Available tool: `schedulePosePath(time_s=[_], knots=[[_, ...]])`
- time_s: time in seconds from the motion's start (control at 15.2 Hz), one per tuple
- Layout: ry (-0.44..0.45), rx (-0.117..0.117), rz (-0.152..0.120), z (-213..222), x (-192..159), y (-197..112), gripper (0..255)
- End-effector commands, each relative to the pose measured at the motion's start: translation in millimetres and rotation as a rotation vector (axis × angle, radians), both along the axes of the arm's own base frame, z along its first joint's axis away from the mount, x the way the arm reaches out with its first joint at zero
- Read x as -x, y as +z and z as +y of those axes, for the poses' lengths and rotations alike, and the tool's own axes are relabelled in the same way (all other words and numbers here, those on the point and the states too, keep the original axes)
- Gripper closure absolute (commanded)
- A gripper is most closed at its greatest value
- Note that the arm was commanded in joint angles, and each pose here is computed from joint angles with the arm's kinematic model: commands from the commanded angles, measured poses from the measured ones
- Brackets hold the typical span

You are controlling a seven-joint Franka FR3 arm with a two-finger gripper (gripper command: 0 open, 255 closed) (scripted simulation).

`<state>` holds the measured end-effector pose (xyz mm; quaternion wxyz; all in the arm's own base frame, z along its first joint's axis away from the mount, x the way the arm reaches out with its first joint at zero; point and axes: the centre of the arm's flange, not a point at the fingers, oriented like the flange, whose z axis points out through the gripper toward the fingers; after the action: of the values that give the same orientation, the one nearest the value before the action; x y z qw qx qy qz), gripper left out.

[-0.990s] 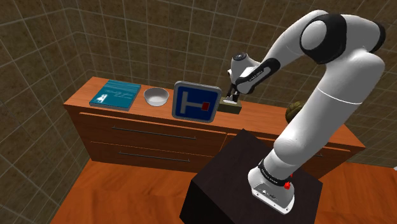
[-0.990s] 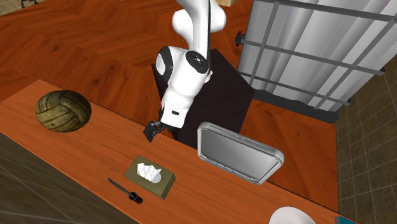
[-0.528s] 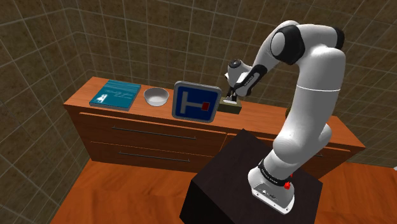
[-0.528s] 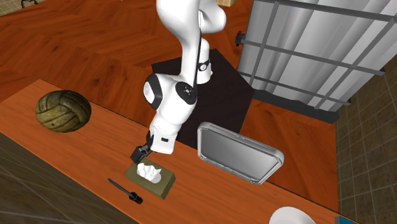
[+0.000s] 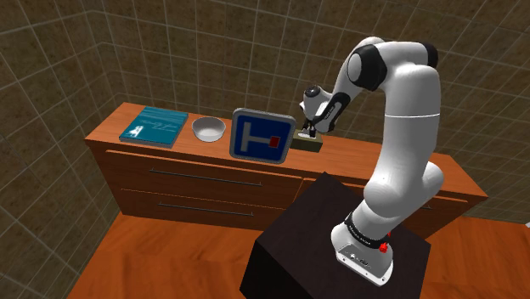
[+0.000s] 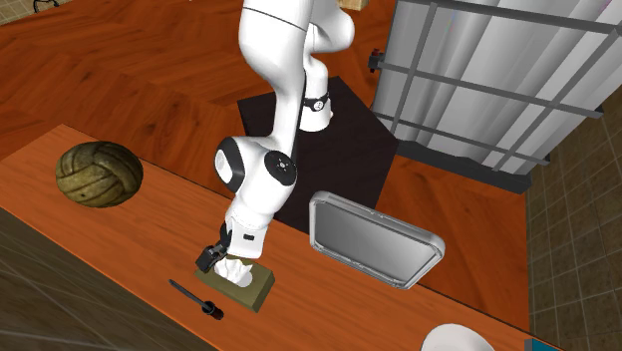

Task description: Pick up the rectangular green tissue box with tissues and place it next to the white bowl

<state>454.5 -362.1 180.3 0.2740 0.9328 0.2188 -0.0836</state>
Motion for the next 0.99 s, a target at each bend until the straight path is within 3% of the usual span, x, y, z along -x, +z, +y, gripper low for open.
schedulePosePath(time_s=[0.0,0.53,0.59,0.92], knots=[[0.0,0.0,0.0,-7.0,-0.4,-11.6,0],[0.0,0.0,0.0,-7.0,-0.4,-11.6,0],[0.0,0.0,0.0,-7.0,-0.4,-11.6,255],[0.0,0.0,0.0,-6.4,-0.7,-11.7,255]])
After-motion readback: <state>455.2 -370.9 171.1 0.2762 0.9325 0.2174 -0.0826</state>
